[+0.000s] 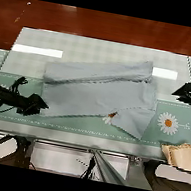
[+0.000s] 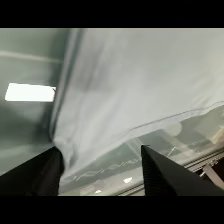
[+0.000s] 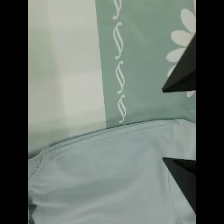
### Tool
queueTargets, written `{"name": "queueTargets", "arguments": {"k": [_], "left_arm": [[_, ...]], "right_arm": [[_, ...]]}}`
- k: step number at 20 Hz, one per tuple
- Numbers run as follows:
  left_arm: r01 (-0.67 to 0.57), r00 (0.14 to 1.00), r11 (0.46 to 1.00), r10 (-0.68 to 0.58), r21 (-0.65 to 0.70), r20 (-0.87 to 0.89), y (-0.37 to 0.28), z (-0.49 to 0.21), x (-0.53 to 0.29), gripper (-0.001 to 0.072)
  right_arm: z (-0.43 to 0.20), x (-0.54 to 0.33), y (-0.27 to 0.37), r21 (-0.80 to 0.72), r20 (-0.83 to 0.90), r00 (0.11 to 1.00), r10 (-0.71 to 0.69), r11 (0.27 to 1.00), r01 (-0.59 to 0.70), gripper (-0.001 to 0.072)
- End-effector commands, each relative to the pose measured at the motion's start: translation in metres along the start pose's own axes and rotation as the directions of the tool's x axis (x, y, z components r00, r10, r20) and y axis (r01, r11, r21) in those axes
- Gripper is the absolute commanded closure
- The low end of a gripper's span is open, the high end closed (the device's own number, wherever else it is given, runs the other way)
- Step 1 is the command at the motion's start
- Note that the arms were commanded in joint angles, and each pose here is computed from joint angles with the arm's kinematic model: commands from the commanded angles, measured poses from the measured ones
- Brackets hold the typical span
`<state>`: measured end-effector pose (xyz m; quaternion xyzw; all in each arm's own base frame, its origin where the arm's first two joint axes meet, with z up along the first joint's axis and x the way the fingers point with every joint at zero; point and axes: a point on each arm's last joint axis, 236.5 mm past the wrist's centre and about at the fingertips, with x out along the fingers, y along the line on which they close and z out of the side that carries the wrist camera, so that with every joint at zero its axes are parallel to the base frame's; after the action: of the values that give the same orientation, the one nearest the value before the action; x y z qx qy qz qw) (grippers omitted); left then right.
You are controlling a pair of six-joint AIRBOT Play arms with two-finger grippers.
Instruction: Fold the shirts.
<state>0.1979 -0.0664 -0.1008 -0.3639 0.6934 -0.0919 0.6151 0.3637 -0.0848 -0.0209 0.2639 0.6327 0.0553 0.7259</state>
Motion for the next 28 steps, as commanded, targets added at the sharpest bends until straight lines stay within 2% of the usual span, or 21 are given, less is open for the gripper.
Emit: {"name": "queueTargets", "arguments": {"k": [1, 2, 3, 4, 7, 12, 16, 22, 23, 25, 26, 28], "left_arm": [[-0.042, 0.998, 0.998, 0.044, -0.04, 0.042, 0.005, 0.02, 0.026, 0.0317], [-0.048, 0.998, 0.998, 0.05, -0.046, 0.032, 0.008, 0.021, 0.03, 0.0546], [-0.047, 0.999, 0.998, 0.048, -0.053, 0.02, 0.009, 0.02, 0.031, 0.067], [-0.047, 0.999, 0.998, 0.048, -0.051, 0.014, 0.009, 0.02, 0.032, 0.0686], [-0.042, 0.999, 0.999, 0.042, -0.011, 0.0, 0.008, 0.016, 0.032, 0.0686], [-0.041, 0.999, 0.999, 0.041, 0.003, -0.004, 0.007, 0.015, 0.032, 0.0686], [-0.038, 0.999, 0.999, 0.038, 0.003, -0.011, 0.006, 0.013, 0.032, 0.0686], [-0.038, 0.999, 0.999, 0.038, 0.002, -0.01, 0.006, 0.014, 0.032, 0.0686], [-0.038, 0.999, 0.999, 0.038, 0.003, -0.009, 0.006, 0.014, 0.032, 0.0686], [-0.033, 0.999, 0.999, 0.033, 0.037, -0.002, 0.002, 0.018, 0.027, 0.0686], [-0.028, 1.0, 0.998, 0.027, 0.061, 0.011, -0.005, 0.025, 0.021, 0.0687], [-0.019, 0.998, 0.991, 0.011, 0.132, 0.066, -0.025, 0.045, -0.001, 0.0686]], "right_arm": [[0.0, 0.001, 0.002, -0.004, 0.009, 1.0, 0.016, 1.0, -0.016, 0.0225], [-0.005, 0.001, -0.002, -0.012, -0.013, 1.0, 0.001, 1.0, -0.001, 0.0225], [-0.011, 0.0, -0.012, -0.015, -0.036, 0.999, -0.039, 0.999, 0.038, 0.0224], [-0.019, -0.001, -0.025, 0.001, -0.066, 0.995, -0.074, 0.997, 0.074, 0.0225], [-0.052, 0.01, -0.032, 0.101, -0.122, 0.992, 0.002, 0.995, 0.01, 0.0225], [-0.099, 0.042, -0.035, 0.154, -0.068, 0.998, -0.014, 0.988, 0.024, 0.0225], [-0.116, 0.072, -0.004, 0.162, -0.05, 0.995, 0.09, 0.983, -0.081, 0.0217], [-0.12, 0.112, 0.035, 0.134, -0.033, 0.995, 0.097, 0.987, -0.092, 0.0224], [-0.119, 0.116, 0.041, 0.122, -0.031, 0.995, 0.09, 0.989, -0.085, 0.0307], [-0.116, 0.111, 0.052, 0.08, -0.048, 0.994, 0.101, 0.992, -0.097, 0.0643], [-0.112, 0.102, 0.058, 0.061, -0.058, 0.992, 0.115, 0.992, -0.111, 0.067], [-0.085, 0.066, 0.073, -0.024, 0.001, 0.99, 0.143, 0.989, -0.143, 0.068]]}}
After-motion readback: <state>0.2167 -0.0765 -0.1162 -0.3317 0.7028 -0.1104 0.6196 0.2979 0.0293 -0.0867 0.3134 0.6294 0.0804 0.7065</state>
